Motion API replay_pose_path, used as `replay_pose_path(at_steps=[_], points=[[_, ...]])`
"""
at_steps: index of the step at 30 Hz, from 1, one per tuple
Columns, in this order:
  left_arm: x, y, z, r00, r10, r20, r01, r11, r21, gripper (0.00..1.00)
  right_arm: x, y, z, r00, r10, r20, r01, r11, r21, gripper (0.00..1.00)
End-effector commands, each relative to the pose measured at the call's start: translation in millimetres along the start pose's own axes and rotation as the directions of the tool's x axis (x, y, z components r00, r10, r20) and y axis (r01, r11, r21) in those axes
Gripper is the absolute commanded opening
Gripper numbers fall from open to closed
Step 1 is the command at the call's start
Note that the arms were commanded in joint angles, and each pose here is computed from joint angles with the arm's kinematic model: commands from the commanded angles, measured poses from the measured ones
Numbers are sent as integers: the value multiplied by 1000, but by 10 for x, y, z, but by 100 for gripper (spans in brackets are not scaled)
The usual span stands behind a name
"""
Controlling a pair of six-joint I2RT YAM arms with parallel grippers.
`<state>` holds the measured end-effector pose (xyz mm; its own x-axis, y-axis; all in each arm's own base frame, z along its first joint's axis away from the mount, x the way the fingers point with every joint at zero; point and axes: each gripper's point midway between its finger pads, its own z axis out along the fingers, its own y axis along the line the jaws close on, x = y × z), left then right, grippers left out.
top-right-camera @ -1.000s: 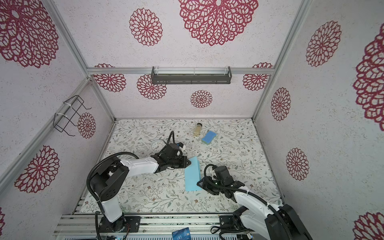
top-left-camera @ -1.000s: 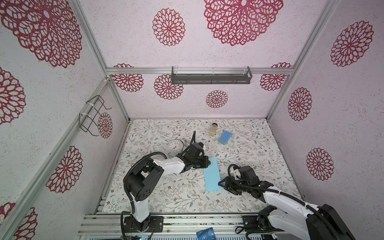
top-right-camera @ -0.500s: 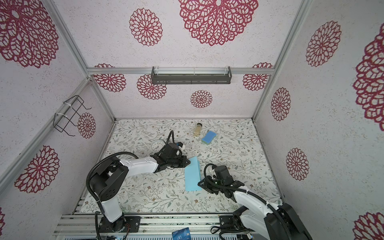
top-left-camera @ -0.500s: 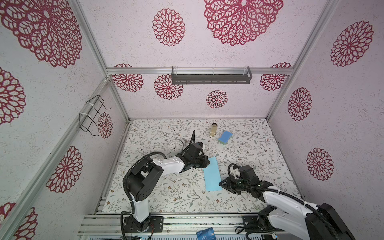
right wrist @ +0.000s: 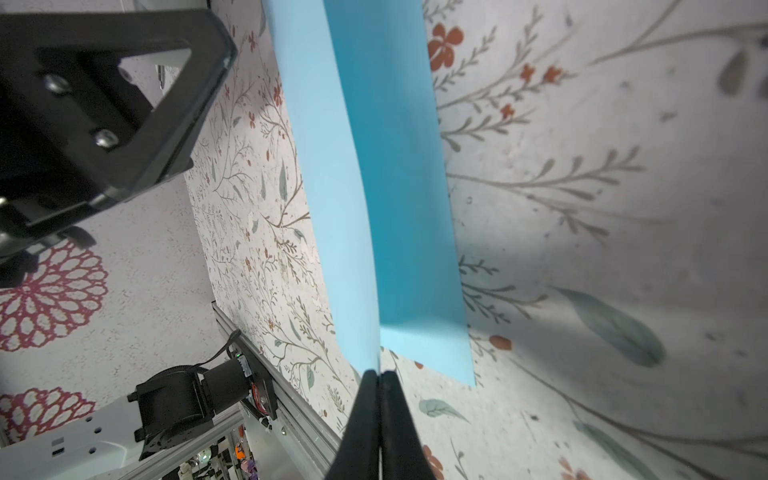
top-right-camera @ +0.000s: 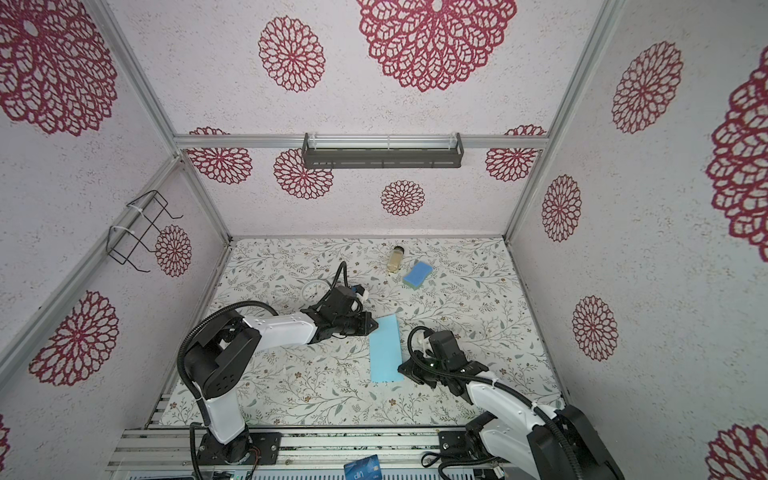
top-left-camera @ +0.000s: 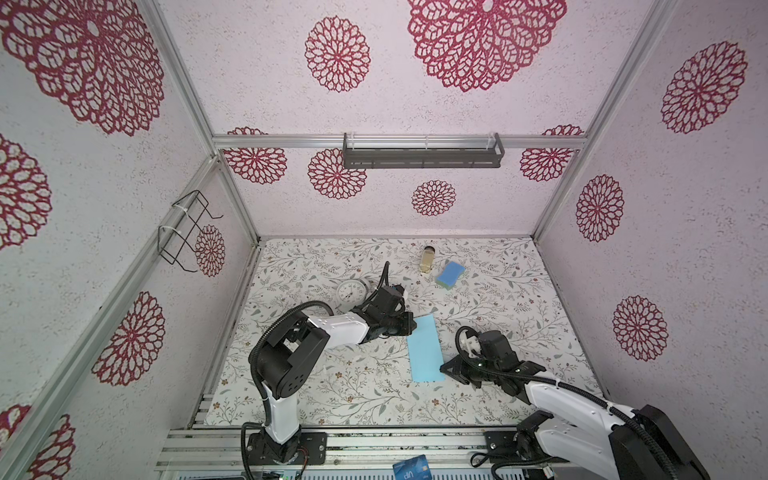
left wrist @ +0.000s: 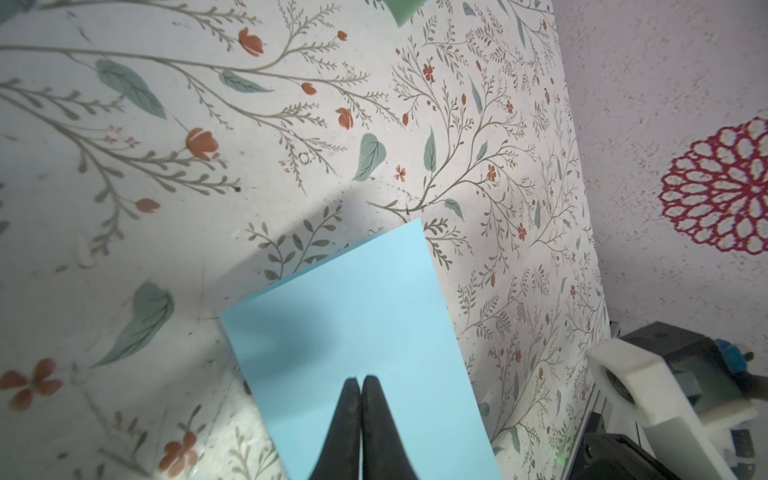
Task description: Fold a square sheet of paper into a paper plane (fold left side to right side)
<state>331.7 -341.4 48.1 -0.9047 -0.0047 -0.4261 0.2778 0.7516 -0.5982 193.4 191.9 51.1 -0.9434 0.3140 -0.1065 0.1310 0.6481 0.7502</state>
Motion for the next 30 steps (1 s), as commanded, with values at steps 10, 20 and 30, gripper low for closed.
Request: replay_pose_path(at_steps=[10, 20, 30], points=[[113, 133, 159, 999, 1, -54, -2, 1000, -18, 0, -6, 9, -4, 1000, -7, 1, 7, 1000, -7, 0], [326, 358, 298, 994, 1, -112, -8, 998, -65, 0, -40, 130, 12, 1000, -17, -14, 17, 999, -40, 0], [425, 432, 316, 991, 12, -136, -23, 997, -79, 0, -174, 322, 131, 999, -22, -26, 19, 996, -92, 0]])
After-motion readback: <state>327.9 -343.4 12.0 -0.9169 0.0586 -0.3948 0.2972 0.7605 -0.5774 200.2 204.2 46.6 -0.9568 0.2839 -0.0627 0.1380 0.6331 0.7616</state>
